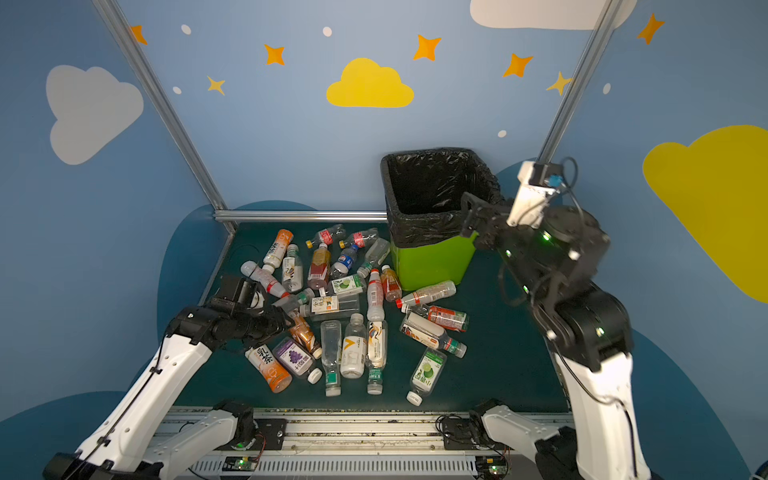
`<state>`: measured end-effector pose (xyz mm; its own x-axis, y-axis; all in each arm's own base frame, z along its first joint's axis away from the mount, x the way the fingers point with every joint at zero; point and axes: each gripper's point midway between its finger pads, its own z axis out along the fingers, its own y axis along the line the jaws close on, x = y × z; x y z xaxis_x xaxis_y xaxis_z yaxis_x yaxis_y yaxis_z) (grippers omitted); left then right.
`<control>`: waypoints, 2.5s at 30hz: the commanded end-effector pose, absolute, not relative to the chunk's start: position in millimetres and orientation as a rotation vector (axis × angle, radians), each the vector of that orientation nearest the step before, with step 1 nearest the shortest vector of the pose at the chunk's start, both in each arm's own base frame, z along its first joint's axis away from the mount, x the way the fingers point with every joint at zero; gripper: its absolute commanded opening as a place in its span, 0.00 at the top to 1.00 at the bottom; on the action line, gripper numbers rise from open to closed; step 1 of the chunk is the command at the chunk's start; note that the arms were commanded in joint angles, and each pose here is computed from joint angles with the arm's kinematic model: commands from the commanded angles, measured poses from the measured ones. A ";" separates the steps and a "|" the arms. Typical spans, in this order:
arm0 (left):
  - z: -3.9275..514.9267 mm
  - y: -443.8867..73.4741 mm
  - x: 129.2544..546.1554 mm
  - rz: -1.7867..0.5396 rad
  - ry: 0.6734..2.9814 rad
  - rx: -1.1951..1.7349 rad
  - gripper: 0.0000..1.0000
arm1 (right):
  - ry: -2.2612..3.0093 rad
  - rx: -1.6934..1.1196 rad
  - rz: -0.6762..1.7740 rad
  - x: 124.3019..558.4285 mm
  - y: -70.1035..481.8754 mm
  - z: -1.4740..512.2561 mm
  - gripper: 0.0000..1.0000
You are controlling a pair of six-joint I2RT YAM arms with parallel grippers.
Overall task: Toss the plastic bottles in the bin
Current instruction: 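Lift the white bottle over the bin and open the right gripper, then grasp a clear plastic bottle with the left gripper while right arm returns, then lift the clear bottle over the bin and open the left gripper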
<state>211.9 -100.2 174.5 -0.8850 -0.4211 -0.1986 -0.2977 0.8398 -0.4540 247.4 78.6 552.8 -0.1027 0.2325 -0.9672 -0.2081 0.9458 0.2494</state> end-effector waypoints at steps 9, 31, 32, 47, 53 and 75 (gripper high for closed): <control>141.0 -136.3 189.6 -0.542 2.819 -0.544 0.44 | 2.263 -0.187 0.411 209.8 114.1 355.7 0.27; 99.0 -176.5 238.0 -0.333 2.828 -0.322 0.28 | 2.709 -0.247 0.452 137.5 154.1 186.5 0.24; 97.5 -179.6 239.0 -0.339 2.835 -0.307 0.28 | 2.710 -0.248 0.450 136.6 154.2 184.8 0.24; 66.1 -199.9 241.4 -0.287 2.916 -0.214 0.29 | 2.705 -0.276 0.453 135.4 156.4 184.0 0.23; 60.7 -197.3 243.8 -0.221 2.935 -0.194 0.46 | 2.695 -0.278 0.426 134.5 149.4 188.9 0.23; 533.4 -226.4 391.9 -0.737 1.595 -0.044 0.51 | 2.521 -0.365 0.432 179.3 186.4 225.9 0.23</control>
<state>365.4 -199.3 480.8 -0.3475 -0.4503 -0.8225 0.2227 0.8124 -0.5389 165.0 174.5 208.5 -0.8514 -0.1610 -0.4991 -0.3097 0.9224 0.2307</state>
